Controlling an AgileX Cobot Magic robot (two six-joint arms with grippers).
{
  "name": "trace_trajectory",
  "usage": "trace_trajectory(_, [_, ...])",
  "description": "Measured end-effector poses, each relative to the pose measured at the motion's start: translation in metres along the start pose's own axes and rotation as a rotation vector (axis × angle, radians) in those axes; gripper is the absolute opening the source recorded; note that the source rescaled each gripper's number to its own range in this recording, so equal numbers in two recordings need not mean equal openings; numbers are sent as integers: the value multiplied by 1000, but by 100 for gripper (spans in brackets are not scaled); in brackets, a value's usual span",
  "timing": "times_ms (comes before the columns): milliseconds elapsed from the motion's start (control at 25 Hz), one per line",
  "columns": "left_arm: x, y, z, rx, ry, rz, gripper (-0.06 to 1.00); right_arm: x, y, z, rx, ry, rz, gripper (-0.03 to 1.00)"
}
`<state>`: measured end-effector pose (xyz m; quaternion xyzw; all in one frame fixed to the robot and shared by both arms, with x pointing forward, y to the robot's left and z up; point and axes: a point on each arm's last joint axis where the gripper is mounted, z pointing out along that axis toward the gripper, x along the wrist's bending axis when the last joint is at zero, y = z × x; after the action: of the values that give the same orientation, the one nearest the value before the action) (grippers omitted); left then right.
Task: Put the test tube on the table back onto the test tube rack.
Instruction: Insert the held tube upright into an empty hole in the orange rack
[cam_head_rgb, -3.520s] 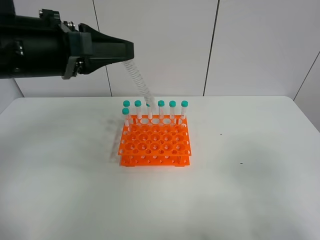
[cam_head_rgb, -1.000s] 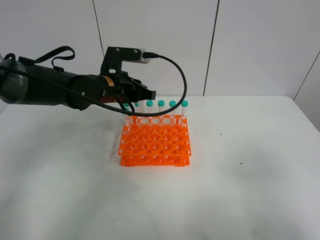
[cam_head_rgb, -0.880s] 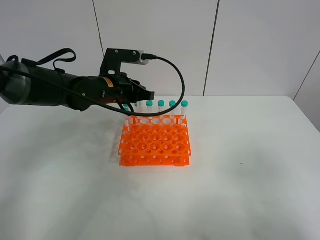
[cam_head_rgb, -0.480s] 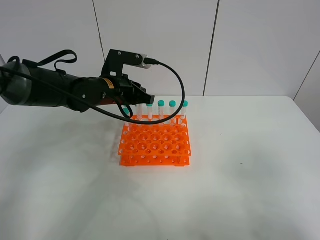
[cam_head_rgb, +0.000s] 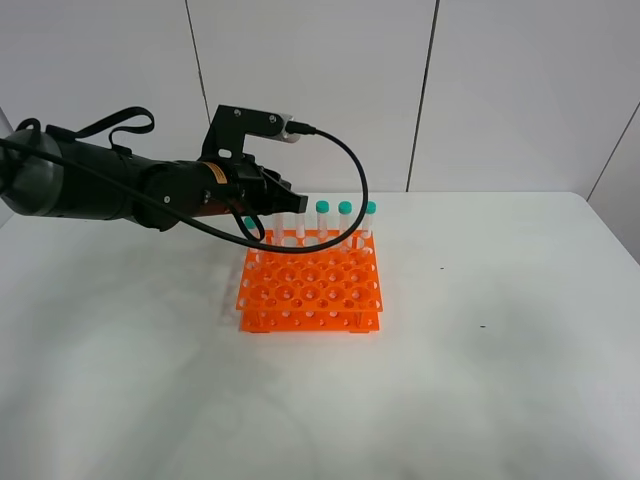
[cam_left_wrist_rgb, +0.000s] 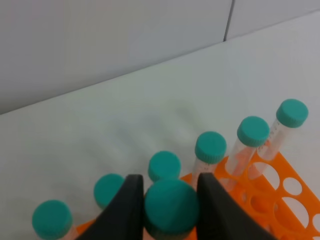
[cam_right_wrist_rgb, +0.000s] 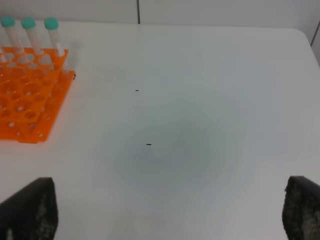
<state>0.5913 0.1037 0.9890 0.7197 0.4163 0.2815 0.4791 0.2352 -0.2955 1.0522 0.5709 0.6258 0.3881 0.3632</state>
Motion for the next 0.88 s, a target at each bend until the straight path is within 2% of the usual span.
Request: trace_trajectory(880, [0, -27, 19, 53, 0, -7, 0, 0, 0, 0, 0, 1, 1, 100])
